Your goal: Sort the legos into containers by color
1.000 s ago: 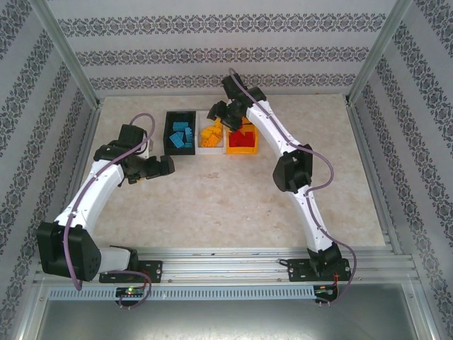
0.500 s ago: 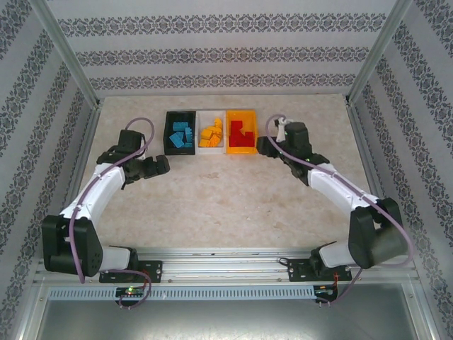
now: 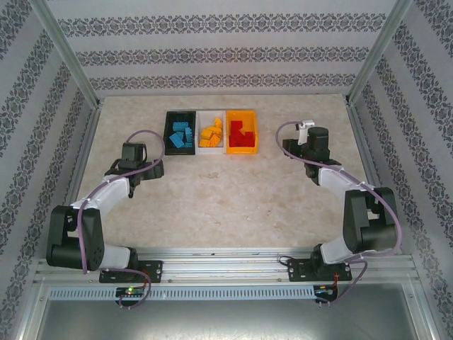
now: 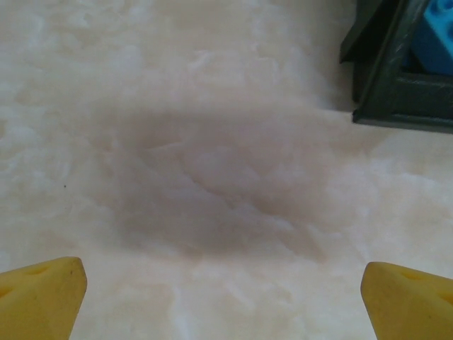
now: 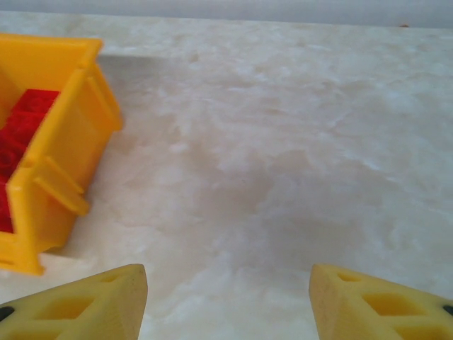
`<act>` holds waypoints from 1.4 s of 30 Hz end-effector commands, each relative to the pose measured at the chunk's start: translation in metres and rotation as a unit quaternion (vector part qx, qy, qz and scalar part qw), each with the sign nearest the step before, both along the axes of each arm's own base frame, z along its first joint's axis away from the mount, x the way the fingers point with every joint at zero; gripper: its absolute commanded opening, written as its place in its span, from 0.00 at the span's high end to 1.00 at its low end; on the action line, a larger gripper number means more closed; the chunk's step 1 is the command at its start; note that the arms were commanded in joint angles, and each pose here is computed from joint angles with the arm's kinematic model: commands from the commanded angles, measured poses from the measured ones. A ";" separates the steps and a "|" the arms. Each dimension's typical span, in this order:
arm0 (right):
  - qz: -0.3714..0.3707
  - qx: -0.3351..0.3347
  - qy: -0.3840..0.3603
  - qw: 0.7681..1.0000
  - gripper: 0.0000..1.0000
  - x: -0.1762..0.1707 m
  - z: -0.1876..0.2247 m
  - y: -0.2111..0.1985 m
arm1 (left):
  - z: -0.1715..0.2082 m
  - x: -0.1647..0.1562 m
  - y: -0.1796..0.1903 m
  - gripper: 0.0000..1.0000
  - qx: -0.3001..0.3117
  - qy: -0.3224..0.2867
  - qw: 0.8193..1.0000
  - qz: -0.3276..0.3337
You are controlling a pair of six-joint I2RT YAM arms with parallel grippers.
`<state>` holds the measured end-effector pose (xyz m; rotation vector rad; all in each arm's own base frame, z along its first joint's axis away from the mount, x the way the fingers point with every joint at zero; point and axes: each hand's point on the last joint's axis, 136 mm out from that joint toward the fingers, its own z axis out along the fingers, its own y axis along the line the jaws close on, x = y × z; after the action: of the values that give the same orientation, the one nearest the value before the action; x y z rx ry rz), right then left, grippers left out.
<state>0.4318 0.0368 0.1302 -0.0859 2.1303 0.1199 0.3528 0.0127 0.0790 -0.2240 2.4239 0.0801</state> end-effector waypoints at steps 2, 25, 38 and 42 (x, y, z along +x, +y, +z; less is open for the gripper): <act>-0.015 -0.021 0.020 0.999 0.39 -0.004 -0.001 -0.013 | 0.017 0.011 0.018 0.00 0.058 -0.080 0.995 -0.010; -0.062 0.004 -0.117 0.991 0.02 -0.034 -0.026 -0.037 | 0.011 0.052 0.001 0.00 0.022 -0.226 0.972 -0.066; -0.061 -0.002 -0.118 0.991 0.02 -0.034 -0.025 -0.036 | 0.011 0.041 0.019 0.00 0.055 -0.260 0.964 -0.001; -0.061 -0.006 -0.117 0.991 0.02 -0.034 -0.026 -0.036 | 0.010 0.041 0.019 0.00 0.055 -0.260 0.964 -0.002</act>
<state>0.3912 -0.0021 0.0913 0.0433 1.9406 0.0403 0.3856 0.0291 0.0725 -0.1345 1.9596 0.1267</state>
